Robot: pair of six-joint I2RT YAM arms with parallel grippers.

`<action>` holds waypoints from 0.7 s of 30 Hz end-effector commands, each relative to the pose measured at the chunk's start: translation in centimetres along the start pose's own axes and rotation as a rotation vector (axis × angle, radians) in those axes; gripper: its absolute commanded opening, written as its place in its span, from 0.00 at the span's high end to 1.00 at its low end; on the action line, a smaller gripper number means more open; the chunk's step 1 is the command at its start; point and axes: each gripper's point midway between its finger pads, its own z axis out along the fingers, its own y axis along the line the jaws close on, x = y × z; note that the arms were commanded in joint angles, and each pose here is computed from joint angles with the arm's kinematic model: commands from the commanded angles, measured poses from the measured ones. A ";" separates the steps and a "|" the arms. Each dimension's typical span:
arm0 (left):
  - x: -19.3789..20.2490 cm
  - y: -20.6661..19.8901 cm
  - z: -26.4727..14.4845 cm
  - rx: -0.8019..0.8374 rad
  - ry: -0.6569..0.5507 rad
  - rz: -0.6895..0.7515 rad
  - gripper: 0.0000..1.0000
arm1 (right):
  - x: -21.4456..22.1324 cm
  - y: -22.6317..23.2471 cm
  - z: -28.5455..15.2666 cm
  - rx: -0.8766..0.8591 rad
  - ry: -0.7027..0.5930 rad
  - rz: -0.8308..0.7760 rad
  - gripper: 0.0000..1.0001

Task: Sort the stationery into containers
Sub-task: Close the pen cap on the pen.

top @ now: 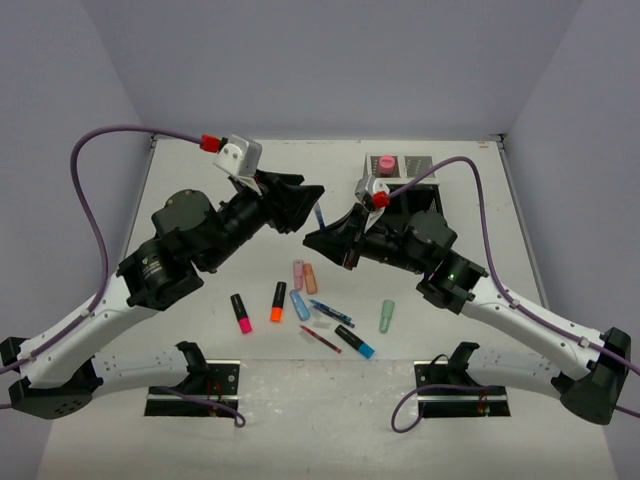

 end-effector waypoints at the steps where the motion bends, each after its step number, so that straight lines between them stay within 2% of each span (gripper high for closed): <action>1: -0.8 -1.9 -1.0 0.114 -0.029 -0.039 0.49 | -2.4 1.6 -0.2 -0.058 -0.069 -0.018 1.00; 6: 0.7 -2.1 -0.6 0.127 0.004 -0.050 0.56 | -3.0 1.8 -0.4 -0.061 -0.085 -0.023 1.00; 10: 1.6 -1.7 -0.3 0.109 0.016 -0.048 0.58 | -3.4 2.0 -0.7 -0.062 -0.095 -0.028 1.00; 16: 1.9 -1.6 -0.2 0.110 0.021 -0.044 0.84 | -3.6 2.1 -0.8 -0.066 -0.100 -0.028 1.00; 19: 2.1 -2.0 -0.4 0.134 0.021 -0.041 0.86 | -4.0 2.2 -0.7 -0.063 -0.107 -0.021 1.00; 20: 2.2 -2.1 -0.4 0.143 0.022 -0.041 0.88 | -4.3 2.2 -0.7 -0.060 -0.112 -0.019 1.00; 21: 2.3 -2.2 -0.5 0.150 0.024 -0.040 0.94 | -4.9 2.3 -0.8 -0.059 -0.123 -0.020 1.00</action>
